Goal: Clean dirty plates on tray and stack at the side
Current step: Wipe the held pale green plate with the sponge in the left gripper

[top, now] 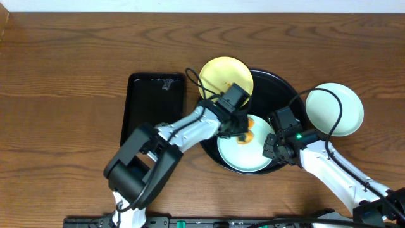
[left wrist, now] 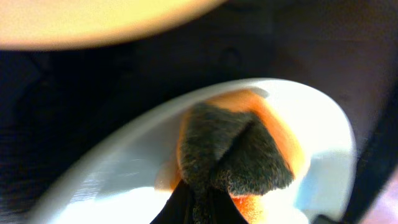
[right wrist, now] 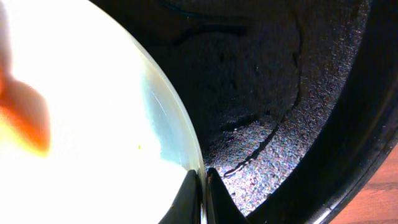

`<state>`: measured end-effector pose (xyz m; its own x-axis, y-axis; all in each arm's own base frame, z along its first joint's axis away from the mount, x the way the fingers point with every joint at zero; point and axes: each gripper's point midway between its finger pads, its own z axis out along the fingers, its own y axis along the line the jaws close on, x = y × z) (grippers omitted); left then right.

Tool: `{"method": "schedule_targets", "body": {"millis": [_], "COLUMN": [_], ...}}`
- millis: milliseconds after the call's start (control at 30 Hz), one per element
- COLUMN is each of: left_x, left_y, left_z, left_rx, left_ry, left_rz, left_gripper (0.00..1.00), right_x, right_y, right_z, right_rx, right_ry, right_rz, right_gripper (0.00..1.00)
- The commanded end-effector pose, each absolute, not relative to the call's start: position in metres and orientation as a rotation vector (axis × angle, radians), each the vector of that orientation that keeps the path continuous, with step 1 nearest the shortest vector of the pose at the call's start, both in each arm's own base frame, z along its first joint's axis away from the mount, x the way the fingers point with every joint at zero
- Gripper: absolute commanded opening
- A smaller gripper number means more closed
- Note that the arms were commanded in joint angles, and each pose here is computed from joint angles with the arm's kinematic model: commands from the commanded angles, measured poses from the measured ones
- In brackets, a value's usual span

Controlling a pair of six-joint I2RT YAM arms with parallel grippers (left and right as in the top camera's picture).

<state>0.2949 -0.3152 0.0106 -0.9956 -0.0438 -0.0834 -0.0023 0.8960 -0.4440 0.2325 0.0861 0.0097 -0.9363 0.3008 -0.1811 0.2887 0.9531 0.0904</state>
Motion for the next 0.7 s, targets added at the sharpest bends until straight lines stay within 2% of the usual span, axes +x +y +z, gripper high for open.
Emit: {"method": "schedule_targets", "body": {"millis": [0,167,333,600,667], "left_x": [0.305,0.286,0.287,0.281,0.273], "left_y": [-0.282,-0.278,-0.283,-0.301,-0.316], "left_z": [0.011,0.055,0.089,0.058,0.046], "left_rx": [0.036,0.170,0.129,-0.203,-0.201], "left_ry": [2.951,2.936,2.859,2.949,2.985], "left_rz": [-0.513,-0.574,-0.647,-0.669,-0.709], "left_gripper": [0.08,0.07,0.08,0.07,0.07], "right_x": [0.232,0.232,0.232,0.232,0.232], "right_y": [0.080,0.079,0.079,0.079,0.079], "right_z": [0.011,0.011,0.011,0.011,0.011], "right_rx": [0.422,0.423,0.423,0.423,0.423], "right_ry": [2.907,2.903,2.903,2.904,2.904], "right_rz": [0.052,0.044,0.044,0.044,0.044], "right_gripper": [0.01,0.01,0.01,0.01,0.01]}}
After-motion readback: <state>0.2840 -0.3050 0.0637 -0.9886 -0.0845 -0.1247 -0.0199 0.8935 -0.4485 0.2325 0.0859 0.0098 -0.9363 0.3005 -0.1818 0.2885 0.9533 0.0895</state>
